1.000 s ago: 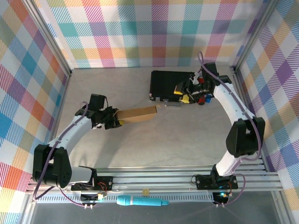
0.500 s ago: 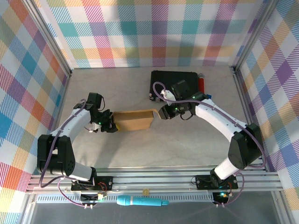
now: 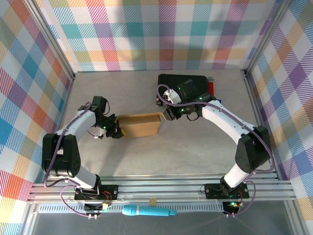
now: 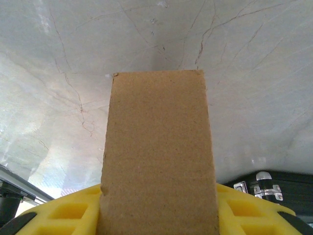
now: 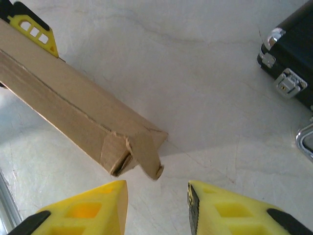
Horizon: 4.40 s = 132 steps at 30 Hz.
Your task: Fold the paper box
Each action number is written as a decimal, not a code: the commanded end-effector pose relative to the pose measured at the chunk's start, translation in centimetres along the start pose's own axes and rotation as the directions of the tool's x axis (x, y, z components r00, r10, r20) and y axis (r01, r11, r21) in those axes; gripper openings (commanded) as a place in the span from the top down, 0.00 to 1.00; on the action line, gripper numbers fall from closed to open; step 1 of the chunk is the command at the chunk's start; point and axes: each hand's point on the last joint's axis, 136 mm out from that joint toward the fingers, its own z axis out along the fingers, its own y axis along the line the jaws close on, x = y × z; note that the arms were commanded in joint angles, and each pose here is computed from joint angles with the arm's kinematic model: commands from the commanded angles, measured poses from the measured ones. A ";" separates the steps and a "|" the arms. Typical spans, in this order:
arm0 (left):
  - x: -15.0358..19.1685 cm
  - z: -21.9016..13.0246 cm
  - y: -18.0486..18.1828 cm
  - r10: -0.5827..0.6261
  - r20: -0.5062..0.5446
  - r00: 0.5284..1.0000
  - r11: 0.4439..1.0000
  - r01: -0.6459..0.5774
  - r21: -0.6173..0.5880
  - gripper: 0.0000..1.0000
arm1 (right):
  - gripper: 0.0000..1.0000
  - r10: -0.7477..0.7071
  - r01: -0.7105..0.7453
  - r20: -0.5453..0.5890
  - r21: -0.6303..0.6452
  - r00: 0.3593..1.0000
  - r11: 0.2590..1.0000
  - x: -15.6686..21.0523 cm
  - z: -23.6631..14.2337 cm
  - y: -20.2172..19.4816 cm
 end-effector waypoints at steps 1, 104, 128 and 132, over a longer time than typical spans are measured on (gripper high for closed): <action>-3.3 0.6 1.0 -0.046 0.144 0.988 0.997 0.053 -0.050 0.96 | 0.62 -0.063 0.064 0.017 -0.042 0.998 0.997 -1.3 0.2 1.3; -2.9 -0.3 -2.6 0.079 0.097 0.992 0.991 -0.089 0.097 0.27 | 1.00 0.390 -0.334 -0.089 0.370 0.916 0.867 5.8 3.8 -0.5; 4.1 -14.8 -3.4 0.889 0.433 0.146 0.211 -0.971 -0.108 0.71 | 1.00 0.397 -0.310 -0.138 0.417 0.907 0.854 2.2 3.0 -0.8; 7.5 -16.5 -2.8 0.879 0.476 0.019 0.080 -0.991 -0.109 0.72 | 1.00 0.401 -0.314 -0.134 0.422 0.906 0.850 1.7 2.9 -0.9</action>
